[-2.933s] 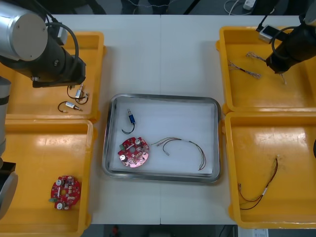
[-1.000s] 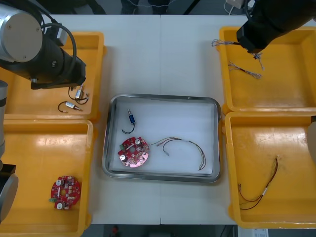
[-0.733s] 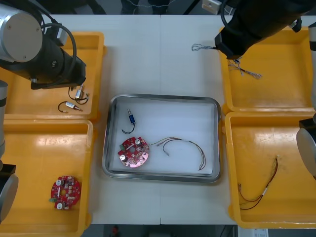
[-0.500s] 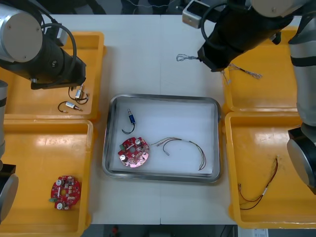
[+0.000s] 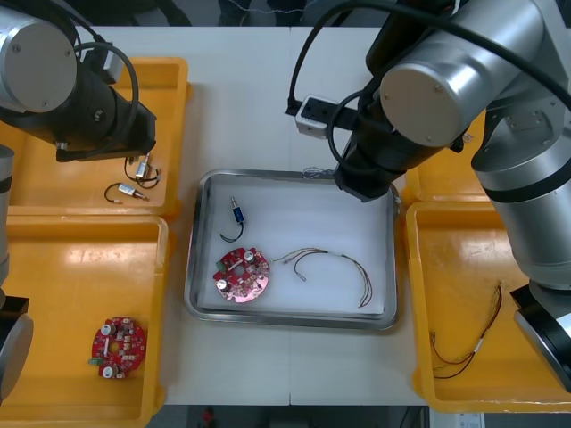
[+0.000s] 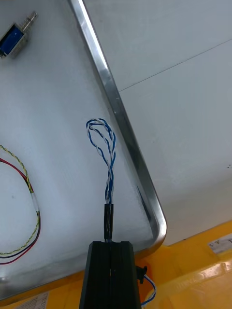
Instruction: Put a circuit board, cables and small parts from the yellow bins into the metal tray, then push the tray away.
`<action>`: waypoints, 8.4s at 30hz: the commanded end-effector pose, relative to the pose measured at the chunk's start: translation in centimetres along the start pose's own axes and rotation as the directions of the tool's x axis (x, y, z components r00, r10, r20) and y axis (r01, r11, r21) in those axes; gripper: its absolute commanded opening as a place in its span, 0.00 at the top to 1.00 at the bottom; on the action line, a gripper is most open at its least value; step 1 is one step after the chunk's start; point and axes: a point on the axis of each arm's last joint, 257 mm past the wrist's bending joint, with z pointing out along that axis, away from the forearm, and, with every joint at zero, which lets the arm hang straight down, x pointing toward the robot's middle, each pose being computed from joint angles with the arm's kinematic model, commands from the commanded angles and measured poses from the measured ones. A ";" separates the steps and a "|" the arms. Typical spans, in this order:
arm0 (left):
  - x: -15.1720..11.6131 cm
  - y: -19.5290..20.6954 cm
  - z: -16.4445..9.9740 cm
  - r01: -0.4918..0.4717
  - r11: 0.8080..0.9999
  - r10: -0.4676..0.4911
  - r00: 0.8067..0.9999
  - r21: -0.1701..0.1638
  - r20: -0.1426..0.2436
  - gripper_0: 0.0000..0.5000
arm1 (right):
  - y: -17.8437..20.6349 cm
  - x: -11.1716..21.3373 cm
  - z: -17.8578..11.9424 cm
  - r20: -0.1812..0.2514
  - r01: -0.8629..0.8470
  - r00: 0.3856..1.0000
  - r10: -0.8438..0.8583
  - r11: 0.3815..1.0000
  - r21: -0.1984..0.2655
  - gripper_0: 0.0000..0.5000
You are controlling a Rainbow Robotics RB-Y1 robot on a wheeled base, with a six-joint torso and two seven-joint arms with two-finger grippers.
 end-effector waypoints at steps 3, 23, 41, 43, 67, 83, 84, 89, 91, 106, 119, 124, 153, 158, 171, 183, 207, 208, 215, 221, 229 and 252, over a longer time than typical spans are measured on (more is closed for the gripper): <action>-0.2 -0.5 -0.9 0.054 0.998 -0.055 0.998 0.029 0.022 0.99 | 3.1 -2.4 1.3 0.046 0.125 0.991 -0.125 0.992 0.016 1.00; -0.2 -0.5 -0.9 0.060 0.998 -0.061 0.998 0.033 0.019 1.00 | 3.5 -0.7 7.3 -0.012 0.227 0.974 -0.227 0.973 0.048 1.00; -0.1 -0.6 -0.9 0.061 0.998 -0.061 0.998 0.035 0.017 0.99 | 2.9 1.7 9.3 -0.045 0.215 0.976 -0.214 0.976 0.030 0.98; -0.2 -0.6 -0.9 0.060 0.998 -0.061 0.998 0.035 0.018 0.99 | 2.9 1.9 9.3 -0.048 0.206 0.978 -0.204 0.978 0.026 0.55; 1.7 -5.0 0.0 0.045 0.999 -0.045 0.999 0.026 -0.016 0.99 | 1.3 3.8 1.9 -0.082 0.080 0.994 -0.078 0.996 0.025 0.00; 4.9 -14.6 2.6 0.046 0.992 -0.046 0.999 0.114 0.000 1.00 | -5.7 4.2 -4.9 0.142 -0.454 0.888 0.437 0.882 0.125 0.00; 4.9 -14.6 2.6 0.046 0.992 -0.046 0.999 0.114 0.000 1.00 | -5.7 4.2 -4.9 0.142 -0.454 0.888 0.437 0.882 0.125 0.00; 6.3 -17.4 5.0 0.020 0.991 -0.021 1.000 0.131 0.006 0.99 | -7.8 6.4 -5.9 0.172 -0.639 0.767 0.618 0.759 0.122 0.00; 6.6 -18.3 6.2 0.013 0.991 -0.015 1.000 0.135 0.013 0.99 | -8.7 7.4 -6.4 0.186 -0.693 0.719 0.670 0.711 0.120 0.00; 9.0 -20.5 9.9 -0.018 0.991 0.016 1.000 0.133 0.014 0.99 | -10.7 16.2 -8.0 0.204 -0.882 0.472 0.858 0.457 0.115 0.00; 8.7 -20.6 9.6 -0.003 0.991 0.000 1.000 0.132 0.023 0.00 | -10.1 22.4 -7.7 0.170 -0.934 0.351 0.921 0.330 0.138 0.00; 8.0 -19.9 8.0 0.017 0.992 -0.020 1.000 0.122 0.023 0.00 | -9.2 23.7 -7.0 0.143 -0.939 0.333 0.932 0.313 0.146 0.00; 5.7 -0.6 -4.4 -0.056 0.996 0.056 0.998 0.067 0.003 0.00 | -6.6 28.2 -5.6 0.067 -0.946 0.280 0.958 0.263 0.190 0.00; 6.1 3.9 -5.1 -0.073 0.997 0.074 0.997 0.033 -0.014 0.00 | -6.6 27.9 -5.9 0.068 -0.940 0.301 0.951 0.284 0.188 0.00; 9.4 12.6 -5.5 -0.140 0.988 0.135 0.988 -0.069 -0.070 0.00 | -4.4 18.7 -6.8 0.056 -0.814 0.580 0.813 0.575 0.081 0.00; 11.5 15.0 -5.7 -0.138 0.985 0.129 0.987 -0.100 -0.093 0.00 | -0.4 10.6 -6.1 0.019 -0.598 0.801 0.598 0.801 0.002 0.00; 11.5 15.0 -5.9 -0.134 0.986 0.126 0.988 -0.096 -0.086 0.00 | 6.5 4.4 -4.0 -0.008 -0.247 0.969 0.247 0.967 -0.067 0.00; 11.5 15.0 -5.9 -0.134 0.986 0.126 0.988 -0.096 -0.086 0.00 | 6.7 4.3 -4.0 -0.009 -0.236 0.972 0.236 0.969 -0.069 0.00; 11.5 15.0 -5.9 -0.134 0.986 0.126 0.988 -0.096 -0.086 0.00 | 8.8 2.6 -3.3 0.007 -0.051 0.999 0.051 0.997 -0.062 0.00; 11.5 15.0 -5.9 -0.134 0.986 0.126 0.988 -0.096 -0.086 0.00 | 10.6 0.9 -2.7 0.019 0.043 0.999 -0.042 0.998 -0.049 0.00; 11.5 15.0 -5.9 -0.134 0.986 0.126 0.988 -0.096 -0.086 0.00 | 14.1 -0.5 -1.2 0.011 0.156 0.988 -0.155 0.986 -0.056 0.00; 11.5 15.0 -5.9 -0.134 0.986 0.126 0.988 -0.096 -0.086 0.00 | 19.9 1.4 5.2 -0.026 0.282 0.958 -0.287 0.953 -0.113 0.00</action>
